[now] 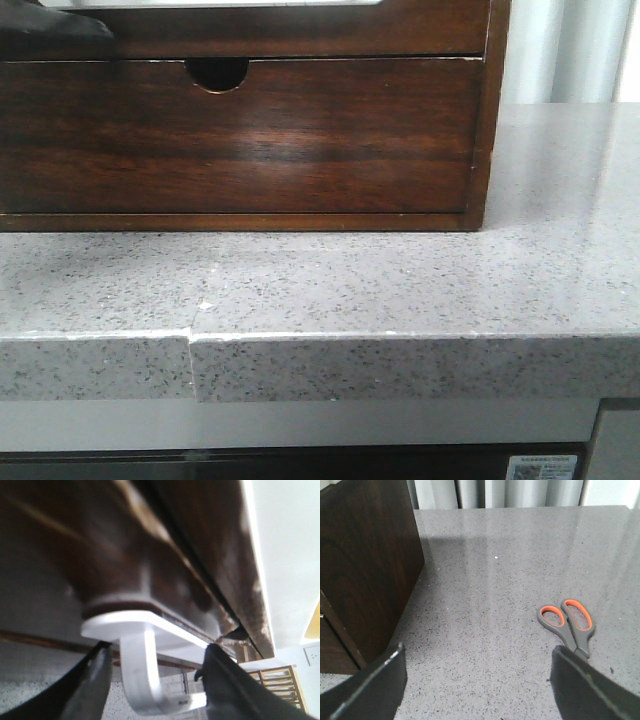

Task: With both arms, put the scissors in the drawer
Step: 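Pull the drawer open toward the robot with the left gripper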

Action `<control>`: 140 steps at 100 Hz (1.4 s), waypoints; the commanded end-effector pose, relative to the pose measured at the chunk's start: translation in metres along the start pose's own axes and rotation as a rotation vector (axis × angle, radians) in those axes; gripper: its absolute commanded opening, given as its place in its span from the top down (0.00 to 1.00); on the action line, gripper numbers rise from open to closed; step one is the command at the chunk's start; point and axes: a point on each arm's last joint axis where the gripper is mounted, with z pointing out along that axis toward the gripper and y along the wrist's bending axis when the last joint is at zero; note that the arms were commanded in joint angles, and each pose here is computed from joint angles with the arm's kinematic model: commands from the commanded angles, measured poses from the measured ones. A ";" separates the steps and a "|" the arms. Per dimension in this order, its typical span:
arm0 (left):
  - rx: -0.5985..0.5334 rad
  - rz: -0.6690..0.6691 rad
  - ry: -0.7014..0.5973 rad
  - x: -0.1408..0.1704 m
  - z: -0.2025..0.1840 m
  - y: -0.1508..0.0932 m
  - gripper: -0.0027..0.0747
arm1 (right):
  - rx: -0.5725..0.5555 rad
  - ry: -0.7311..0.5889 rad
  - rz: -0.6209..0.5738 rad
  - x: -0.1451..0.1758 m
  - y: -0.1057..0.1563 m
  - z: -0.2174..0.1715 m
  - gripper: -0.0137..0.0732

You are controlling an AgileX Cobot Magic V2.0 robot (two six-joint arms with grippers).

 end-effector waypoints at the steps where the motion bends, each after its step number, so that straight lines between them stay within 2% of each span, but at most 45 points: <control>1: 0.115 -0.025 -0.030 -0.008 -0.005 -0.020 0.58 | 0.007 -0.095 0.003 -0.017 0.000 -0.003 0.23; 29: 0.123 -0.025 -0.023 -0.007 -0.005 -0.021 0.71 | 0.007 -0.095 0.003 -0.017 0.000 -0.003 0.23; 57: 0.156 0.021 0.065 0.001 -0.006 -0.024 0.78 | 0.007 -0.095 0.003 -0.017 0.000 -0.003 0.23; 87: 0.184 0.138 0.030 0.022 -0.037 -0.035 0.79 | 0.007 -0.094 0.003 -0.017 0.000 -0.003 0.23; 115: 0.204 0.172 -0.009 0.061 -0.075 -0.026 0.79 | 0.007 -0.094 0.003 -0.017 0.000 -0.003 0.23; 140: 0.222 0.188 -0.017 0.084 -0.091 -0.017 0.79 | 0.007 -0.094 0.003 -0.017 0.000 -0.003 0.23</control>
